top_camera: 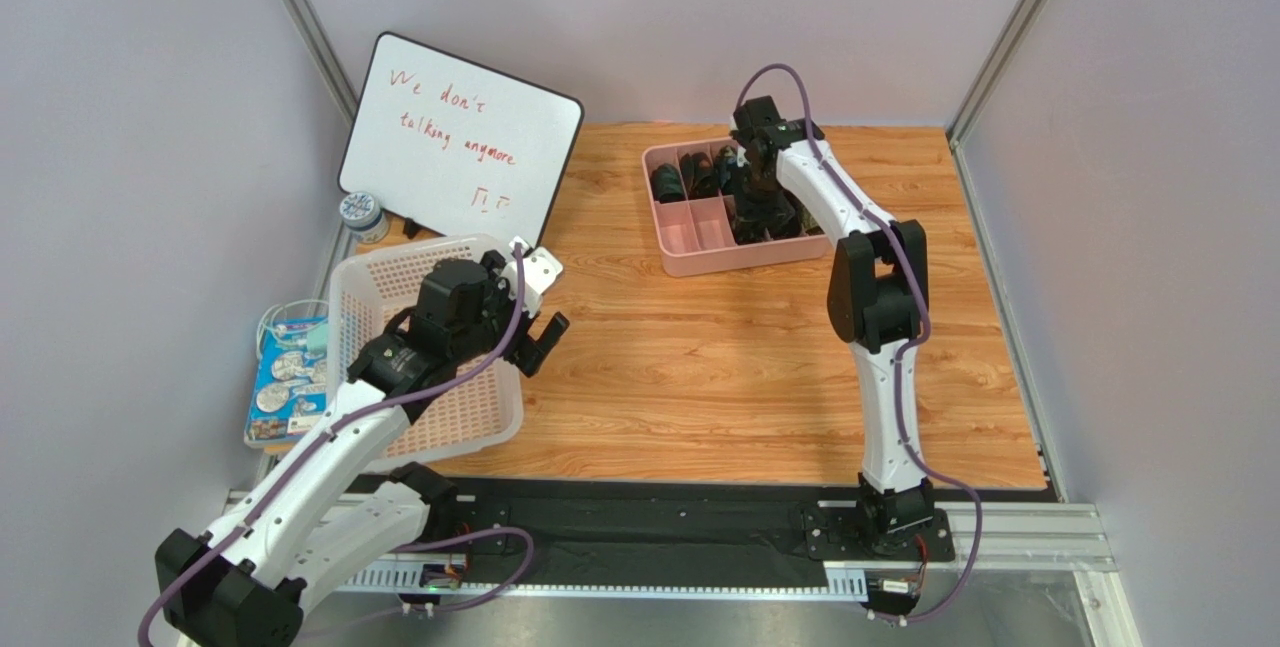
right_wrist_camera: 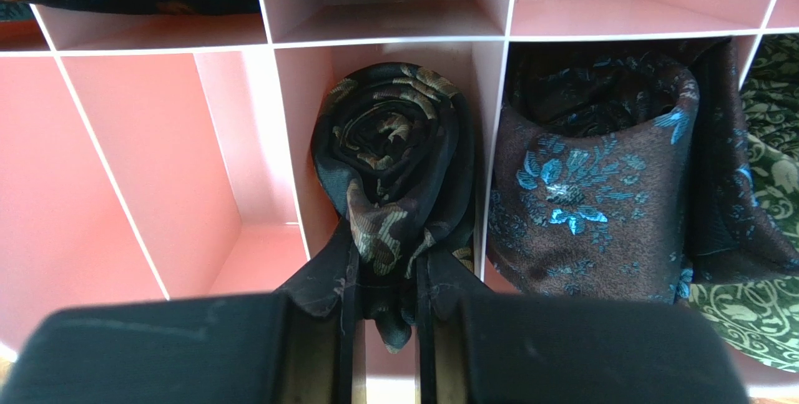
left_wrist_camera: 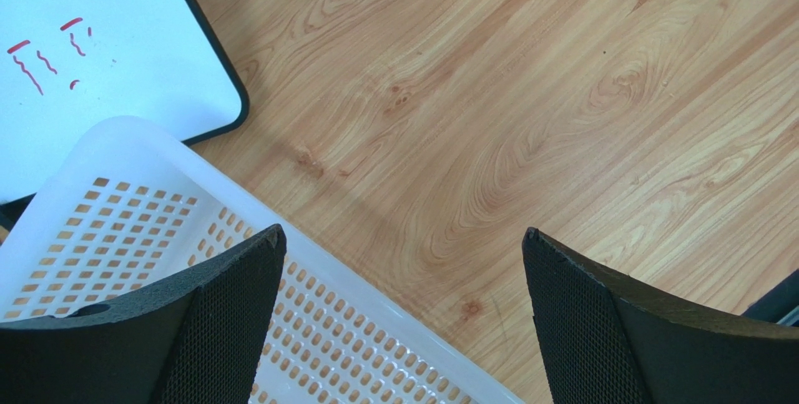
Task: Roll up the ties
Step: Place the tie in the storage box, then move the bin to the corner of the board.
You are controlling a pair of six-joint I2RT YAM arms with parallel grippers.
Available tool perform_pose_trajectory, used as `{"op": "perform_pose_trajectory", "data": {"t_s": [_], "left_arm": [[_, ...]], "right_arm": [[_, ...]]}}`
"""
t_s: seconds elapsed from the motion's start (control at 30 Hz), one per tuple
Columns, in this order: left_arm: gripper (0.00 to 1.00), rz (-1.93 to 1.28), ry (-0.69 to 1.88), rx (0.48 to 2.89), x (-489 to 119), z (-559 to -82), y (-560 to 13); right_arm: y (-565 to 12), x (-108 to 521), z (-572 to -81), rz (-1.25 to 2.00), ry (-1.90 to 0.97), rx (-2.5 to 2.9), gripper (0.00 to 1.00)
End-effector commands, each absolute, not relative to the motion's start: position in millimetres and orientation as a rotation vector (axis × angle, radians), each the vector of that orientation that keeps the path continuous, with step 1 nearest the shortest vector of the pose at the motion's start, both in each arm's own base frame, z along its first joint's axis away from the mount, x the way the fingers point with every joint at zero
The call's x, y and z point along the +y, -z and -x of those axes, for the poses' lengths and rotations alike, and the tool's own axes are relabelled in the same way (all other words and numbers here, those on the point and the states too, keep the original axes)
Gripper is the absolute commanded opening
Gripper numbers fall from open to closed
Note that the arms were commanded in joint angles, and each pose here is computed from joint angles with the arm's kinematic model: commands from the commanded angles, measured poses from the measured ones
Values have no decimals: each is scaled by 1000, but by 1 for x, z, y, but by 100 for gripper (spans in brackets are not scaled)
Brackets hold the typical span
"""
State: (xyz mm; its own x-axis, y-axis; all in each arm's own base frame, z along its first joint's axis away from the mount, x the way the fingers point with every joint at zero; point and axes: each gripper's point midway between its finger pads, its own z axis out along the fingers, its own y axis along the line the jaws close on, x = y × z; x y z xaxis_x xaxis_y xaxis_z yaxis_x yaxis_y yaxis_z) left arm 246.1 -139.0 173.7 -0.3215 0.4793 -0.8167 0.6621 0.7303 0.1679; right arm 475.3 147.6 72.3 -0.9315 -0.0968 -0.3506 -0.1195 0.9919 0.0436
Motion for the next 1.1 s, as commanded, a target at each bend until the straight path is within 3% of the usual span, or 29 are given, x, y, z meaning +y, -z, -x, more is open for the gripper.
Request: {"op": "perform_pose_trajectory", "data": {"t_s": [0.0, 0.13, 0.23, 0.27, 0.4, 0.6, 0.7, 0.87, 1.07], "left_arm": [[99, -866, 253, 1986, -139, -246, -174], [100, -868, 256, 1987, -139, -245, -174], [100, -871, 260, 1977, -140, -245, -177], [99, -872, 262, 1970, -141, -246, -178], [99, -882, 270, 1958, -143, -246, -180], [100, -882, 279, 1937, -143, -243, -185], [100, -880, 276, 1925, -142, -241, -186], [100, -866, 246, 1928, -135, -238, -184], [100, -863, 156, 1943, -123, -243, -184]], "right_arm": [[-43, 141, -464, 149, -55, 2881, 12], [-77, 156, -469, 162, -182, 2818, 23], [-116, 163, -475, 172, -238, 2732, 37], [-135, 164, -478, 173, -256, 2687, 47], [-172, 166, -484, 188, -278, 2595, 58], [-221, 169, -453, 239, -381, 2527, 58], [-213, 157, -421, 263, -354, 2550, 58], [-153, 142, -383, 193, -314, 2648, 59], [-115, 159, -403, 96, -350, 2583, 64]]}}
